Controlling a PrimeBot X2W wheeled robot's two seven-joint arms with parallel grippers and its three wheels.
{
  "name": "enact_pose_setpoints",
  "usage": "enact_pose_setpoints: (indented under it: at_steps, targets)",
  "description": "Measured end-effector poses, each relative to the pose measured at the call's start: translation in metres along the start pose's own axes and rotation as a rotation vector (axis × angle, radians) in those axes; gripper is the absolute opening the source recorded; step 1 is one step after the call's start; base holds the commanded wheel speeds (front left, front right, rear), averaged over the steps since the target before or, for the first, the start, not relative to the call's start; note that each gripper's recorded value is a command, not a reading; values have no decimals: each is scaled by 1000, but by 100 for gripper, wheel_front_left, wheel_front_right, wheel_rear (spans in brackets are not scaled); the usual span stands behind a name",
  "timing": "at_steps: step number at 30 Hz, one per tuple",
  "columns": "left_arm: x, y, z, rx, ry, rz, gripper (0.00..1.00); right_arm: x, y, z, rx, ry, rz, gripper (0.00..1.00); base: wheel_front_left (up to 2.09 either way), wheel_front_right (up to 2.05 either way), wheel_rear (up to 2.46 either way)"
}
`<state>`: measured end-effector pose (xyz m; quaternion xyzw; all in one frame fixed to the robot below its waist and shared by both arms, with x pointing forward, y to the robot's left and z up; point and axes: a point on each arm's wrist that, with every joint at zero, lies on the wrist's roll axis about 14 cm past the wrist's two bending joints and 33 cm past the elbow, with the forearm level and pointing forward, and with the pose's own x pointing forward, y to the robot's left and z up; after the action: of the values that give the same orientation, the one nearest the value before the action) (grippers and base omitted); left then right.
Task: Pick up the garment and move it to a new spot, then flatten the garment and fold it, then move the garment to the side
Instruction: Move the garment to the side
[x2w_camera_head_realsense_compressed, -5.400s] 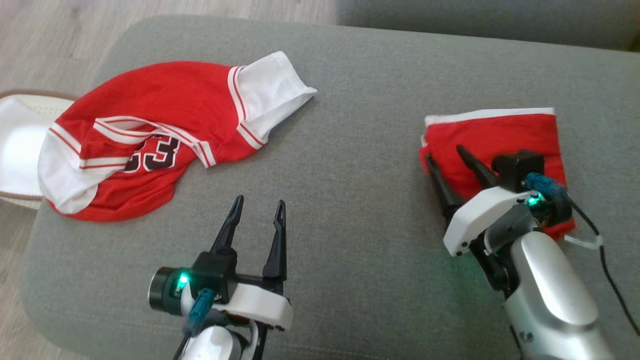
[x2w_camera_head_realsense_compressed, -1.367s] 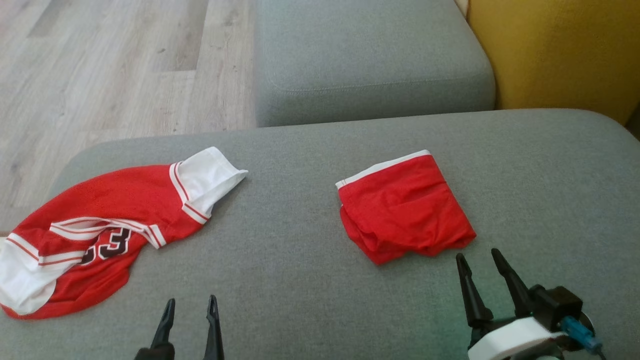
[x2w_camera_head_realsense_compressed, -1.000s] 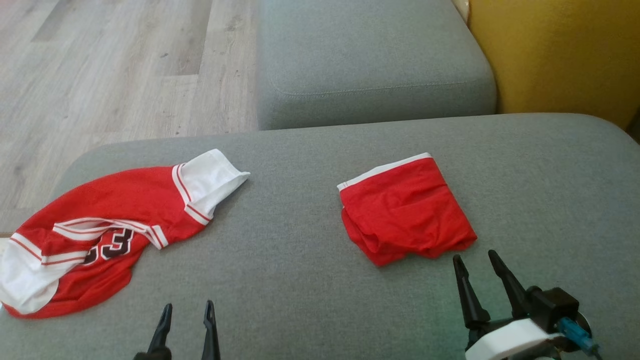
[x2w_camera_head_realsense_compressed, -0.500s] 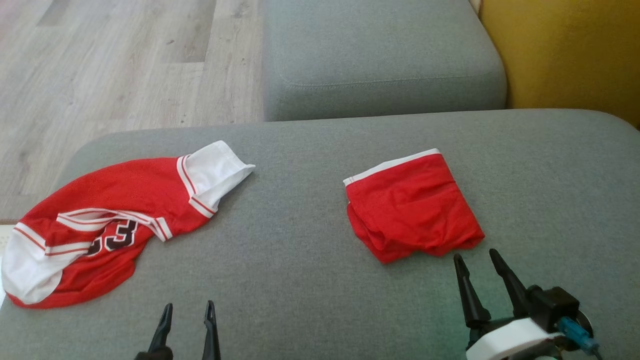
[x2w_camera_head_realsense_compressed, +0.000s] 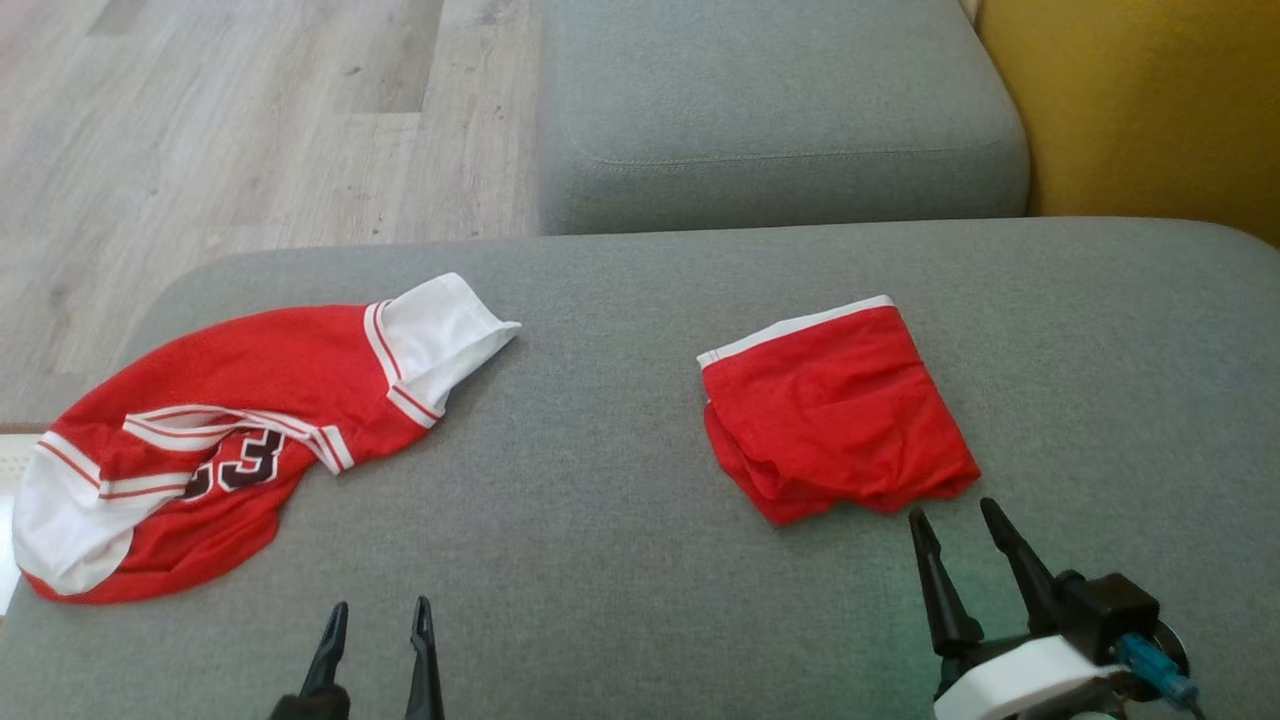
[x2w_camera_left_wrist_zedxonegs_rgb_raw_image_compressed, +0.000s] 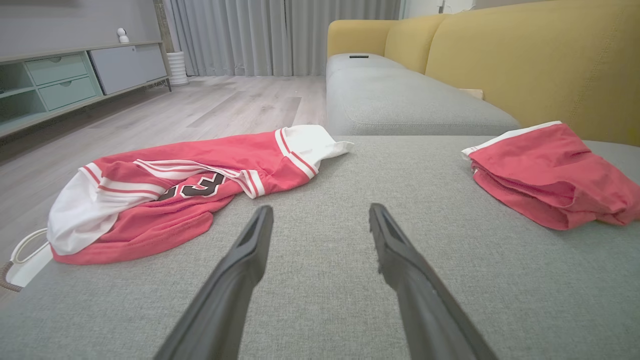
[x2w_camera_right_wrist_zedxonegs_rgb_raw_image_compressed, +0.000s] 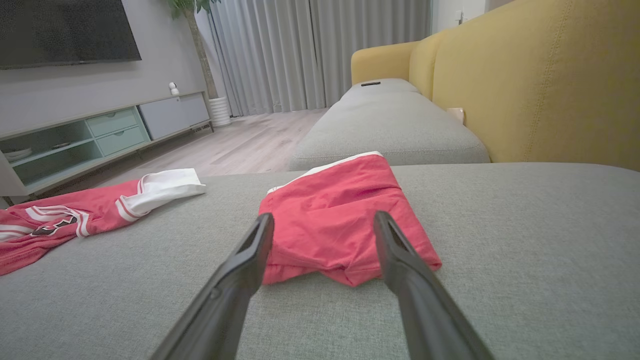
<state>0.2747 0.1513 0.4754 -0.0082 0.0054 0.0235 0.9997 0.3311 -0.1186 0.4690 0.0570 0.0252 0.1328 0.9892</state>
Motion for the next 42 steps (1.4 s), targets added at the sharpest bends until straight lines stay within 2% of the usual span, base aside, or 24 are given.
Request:
enact_pose_setpoints:
  at_steps: [12,19,22,30,42]
  targets:
    - [0,-2,-4,-4,16,1,100,5,-7,-6,28,24,-14,100,0,0,0]
    - [14,-9,3,7,-2,-26,100,36,-39,2,-6,46,-27,100,0,0,0]
    - [23,-16,9,4,-17,-45,100,62,-57,6,-1,106,-28,100,0,0,0]
    - [40,-25,13,2,-25,-69,100,95,-91,-11,-14,334,-21,100,0,0,0]
    - [63,-36,8,-1,-2,-96,100,129,-103,-48,-25,575,21,100,0,0,0]
